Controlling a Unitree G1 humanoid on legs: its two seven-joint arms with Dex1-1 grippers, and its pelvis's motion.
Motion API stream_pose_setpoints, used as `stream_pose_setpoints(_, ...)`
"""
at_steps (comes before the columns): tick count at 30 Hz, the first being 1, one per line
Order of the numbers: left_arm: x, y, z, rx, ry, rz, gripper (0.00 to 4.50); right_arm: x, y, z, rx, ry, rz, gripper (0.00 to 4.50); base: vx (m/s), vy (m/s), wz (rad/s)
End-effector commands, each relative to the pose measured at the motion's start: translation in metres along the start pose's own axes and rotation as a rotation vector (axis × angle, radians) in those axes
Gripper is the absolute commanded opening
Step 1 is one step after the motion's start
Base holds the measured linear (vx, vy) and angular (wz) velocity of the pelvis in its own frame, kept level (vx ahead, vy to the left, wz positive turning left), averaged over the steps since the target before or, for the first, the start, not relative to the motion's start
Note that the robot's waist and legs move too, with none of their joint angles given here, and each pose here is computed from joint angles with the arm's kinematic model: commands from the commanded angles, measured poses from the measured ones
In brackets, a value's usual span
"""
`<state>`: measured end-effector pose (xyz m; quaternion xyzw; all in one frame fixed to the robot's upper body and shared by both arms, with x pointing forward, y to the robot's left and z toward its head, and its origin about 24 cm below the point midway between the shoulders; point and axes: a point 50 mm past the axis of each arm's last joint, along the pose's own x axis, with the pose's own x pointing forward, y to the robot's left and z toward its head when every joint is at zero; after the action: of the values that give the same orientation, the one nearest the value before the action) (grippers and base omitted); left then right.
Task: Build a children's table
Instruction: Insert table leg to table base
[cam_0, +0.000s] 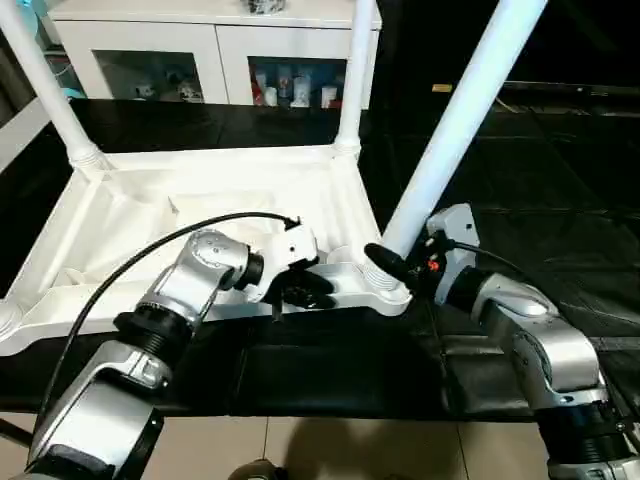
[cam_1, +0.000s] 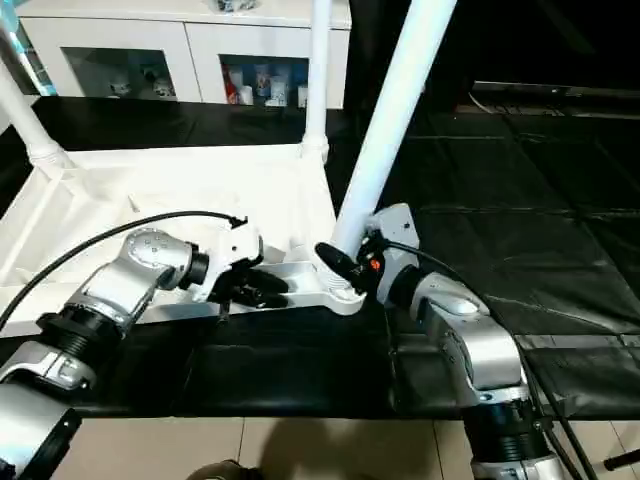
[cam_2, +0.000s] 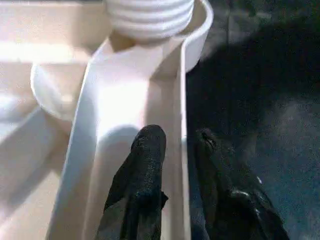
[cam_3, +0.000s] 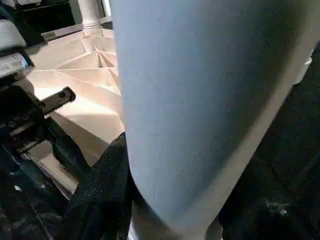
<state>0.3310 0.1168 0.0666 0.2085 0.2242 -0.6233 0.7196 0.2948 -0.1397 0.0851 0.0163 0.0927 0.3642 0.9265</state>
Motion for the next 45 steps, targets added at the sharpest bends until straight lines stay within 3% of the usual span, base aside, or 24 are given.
stream_pose_setpoints(1,-0.001,0.003,0.004,0.021,0.026,0.006,1.19,0.001,0.002,0.003,-0.02,-0.019,0.003,1.94,0.0,0.0,0.0)
stream_pose_setpoints(14,-0.001,0.005,0.004,0.006,0.03,-0.014,0.35,0.001,0.003,0.002,-0.02,-0.018,0.009,1.94,0.0,0.0,0.0)
stream_pose_setpoints(16,-0.001,0.004,0.005,0.005,0.024,-0.021,0.04,0.001,0.003,0.002,-0.021,-0.017,0.011,1.94,0.0,0.0,0.0)
stream_pose_setpoints(22,-0.003,0.003,0.003,-0.008,0.022,-0.04,0.0,0.0,0.003,-0.002,-0.031,0.014,0.041,1.94,0.0,0.0,0.0)
stream_pose_setpoints(35,-0.009,0.006,-0.007,-0.108,0.088,0.073,0.0,0.002,-0.008,-0.004,-0.038,0.02,-0.005,1.94,0.0,0.0,0.0)
stream_pose_setpoints(45,-0.012,-0.001,0.001,-0.057,0.059,0.06,0.0,0.006,-0.007,-0.004,-0.042,0.012,0.007,1.94,0.0,0.0,0.0)
